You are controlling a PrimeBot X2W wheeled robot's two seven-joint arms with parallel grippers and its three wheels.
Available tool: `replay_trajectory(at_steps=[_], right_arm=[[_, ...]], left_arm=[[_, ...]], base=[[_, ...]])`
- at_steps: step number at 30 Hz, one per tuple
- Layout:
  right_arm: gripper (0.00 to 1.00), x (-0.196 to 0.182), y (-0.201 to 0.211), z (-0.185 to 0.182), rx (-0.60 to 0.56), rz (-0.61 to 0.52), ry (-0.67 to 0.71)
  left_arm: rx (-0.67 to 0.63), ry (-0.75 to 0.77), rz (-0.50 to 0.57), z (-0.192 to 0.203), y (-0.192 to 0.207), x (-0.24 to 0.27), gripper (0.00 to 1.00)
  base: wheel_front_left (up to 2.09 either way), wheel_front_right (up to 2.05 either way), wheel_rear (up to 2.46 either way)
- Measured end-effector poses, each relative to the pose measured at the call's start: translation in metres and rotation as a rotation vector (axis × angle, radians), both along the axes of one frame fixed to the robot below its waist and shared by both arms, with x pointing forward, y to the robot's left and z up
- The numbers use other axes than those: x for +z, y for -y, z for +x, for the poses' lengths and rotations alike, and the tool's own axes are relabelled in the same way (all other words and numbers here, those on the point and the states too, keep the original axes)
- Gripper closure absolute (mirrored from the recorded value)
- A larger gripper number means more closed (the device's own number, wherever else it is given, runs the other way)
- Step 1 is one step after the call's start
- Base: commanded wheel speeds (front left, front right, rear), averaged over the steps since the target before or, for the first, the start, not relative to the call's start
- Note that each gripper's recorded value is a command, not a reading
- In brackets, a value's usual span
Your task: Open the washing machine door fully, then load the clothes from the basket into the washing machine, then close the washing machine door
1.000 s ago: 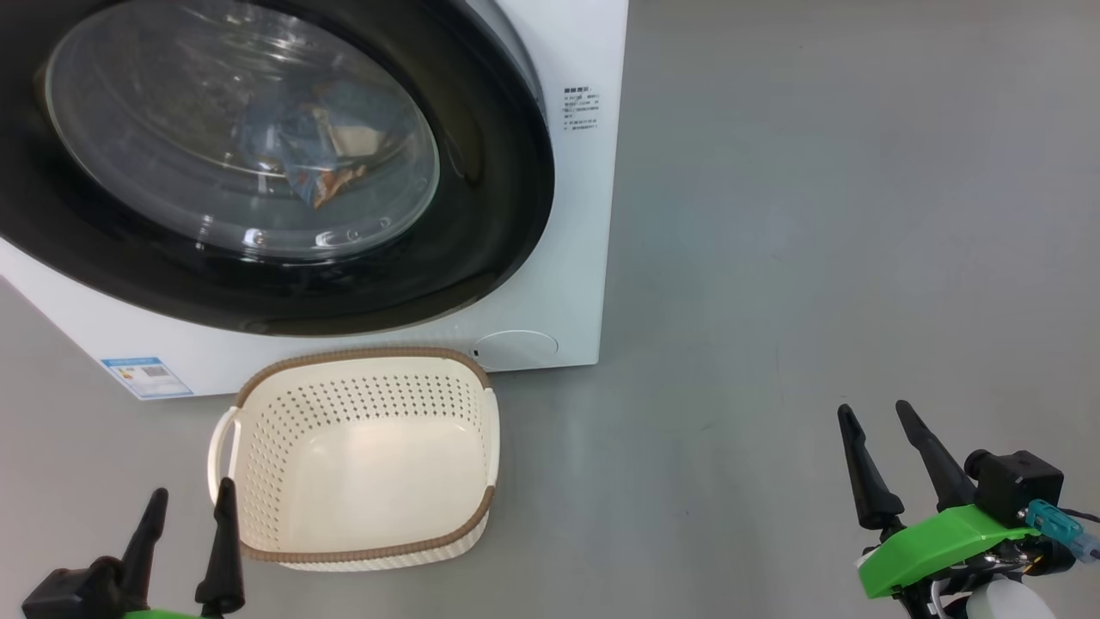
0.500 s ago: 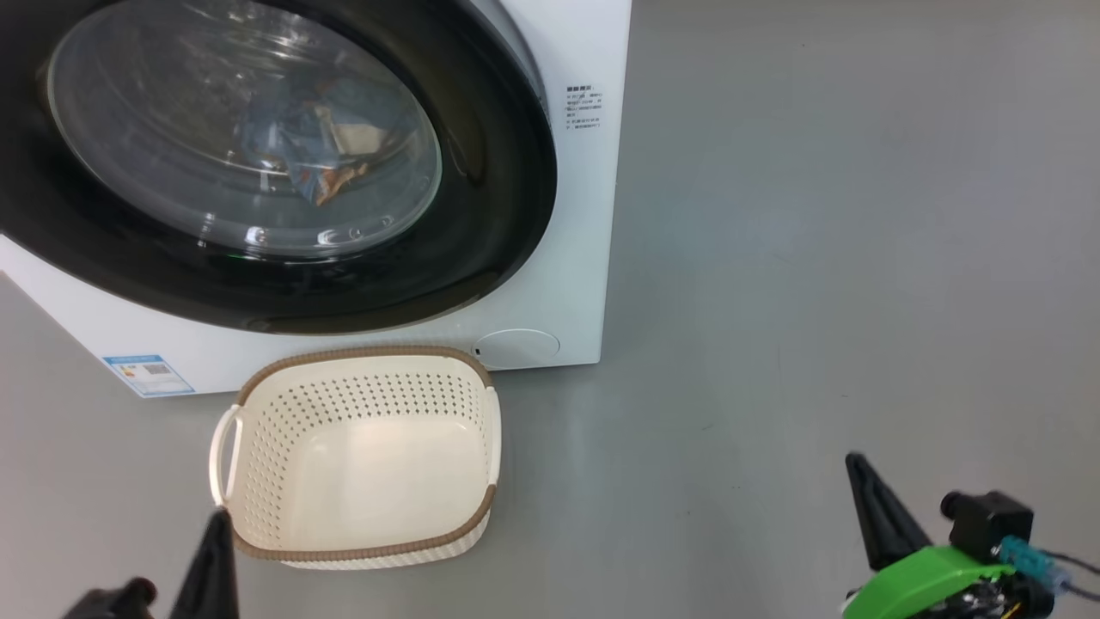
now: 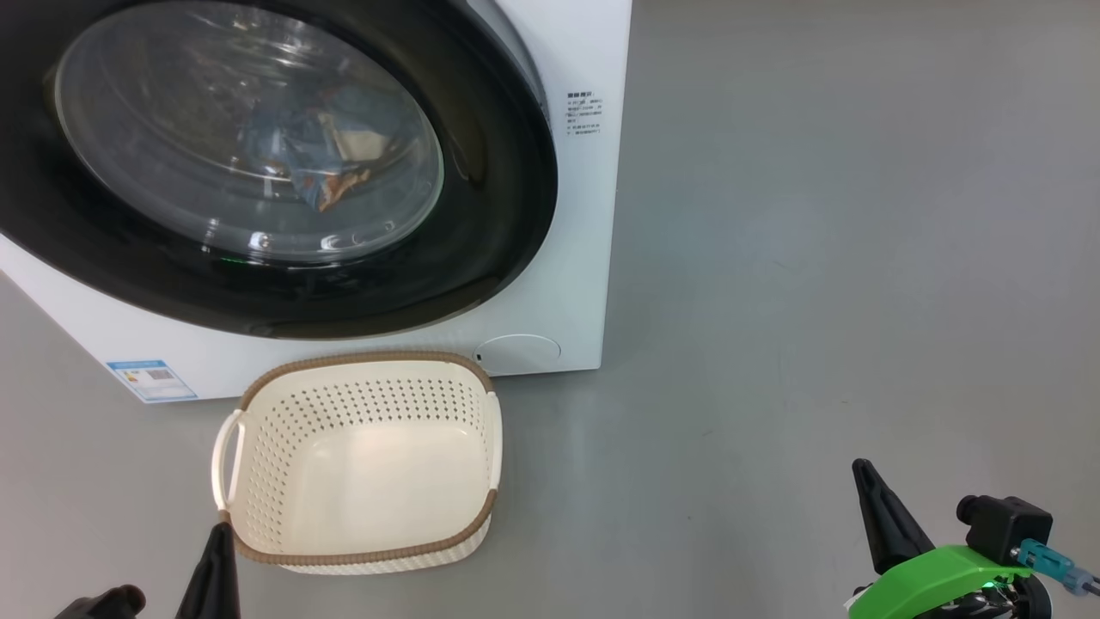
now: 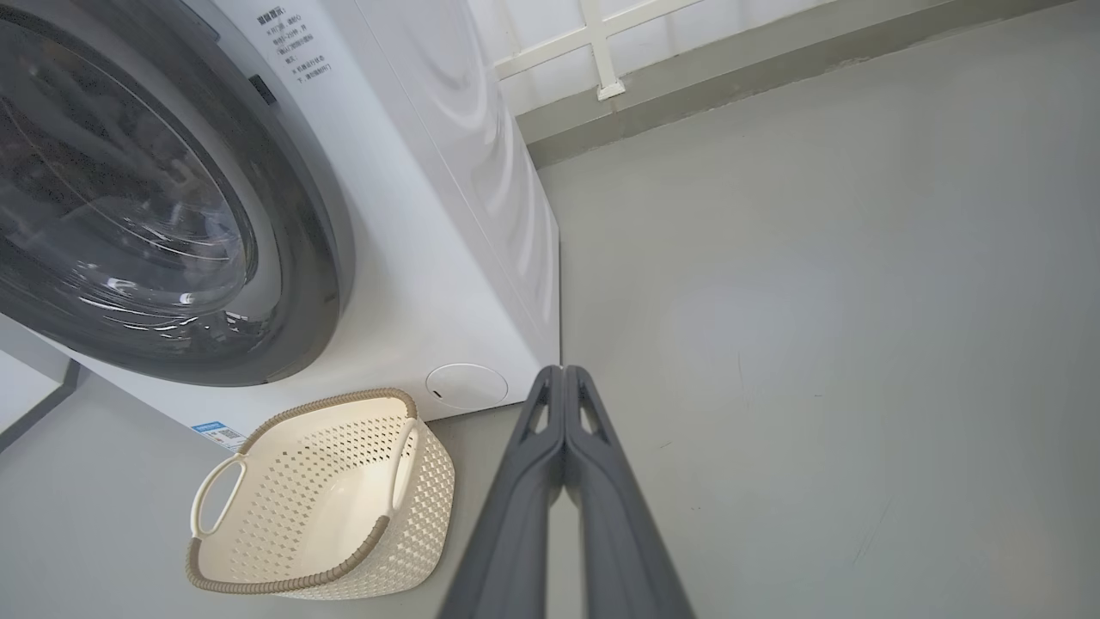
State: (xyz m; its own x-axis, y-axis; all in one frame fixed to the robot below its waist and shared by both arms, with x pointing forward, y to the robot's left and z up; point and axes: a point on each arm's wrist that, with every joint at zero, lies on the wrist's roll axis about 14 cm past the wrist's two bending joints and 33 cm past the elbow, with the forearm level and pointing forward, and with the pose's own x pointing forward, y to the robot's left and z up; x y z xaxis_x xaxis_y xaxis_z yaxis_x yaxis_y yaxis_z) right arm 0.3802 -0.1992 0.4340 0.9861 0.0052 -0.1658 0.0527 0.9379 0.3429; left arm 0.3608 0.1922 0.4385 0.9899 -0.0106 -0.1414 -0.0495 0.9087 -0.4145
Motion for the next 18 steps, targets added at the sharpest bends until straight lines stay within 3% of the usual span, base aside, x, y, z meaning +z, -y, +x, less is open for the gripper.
replay_trajectory(at_steps=[18], right_arm=[[1.00,0.0070,0.0037,0.0016,-0.065,0.183,0.006]], left_arm=[[0.050,-0.021,-0.161,-0.0003,-0.0039,0.0003,1.00]], base=[[0.00,0.00,0.00]])
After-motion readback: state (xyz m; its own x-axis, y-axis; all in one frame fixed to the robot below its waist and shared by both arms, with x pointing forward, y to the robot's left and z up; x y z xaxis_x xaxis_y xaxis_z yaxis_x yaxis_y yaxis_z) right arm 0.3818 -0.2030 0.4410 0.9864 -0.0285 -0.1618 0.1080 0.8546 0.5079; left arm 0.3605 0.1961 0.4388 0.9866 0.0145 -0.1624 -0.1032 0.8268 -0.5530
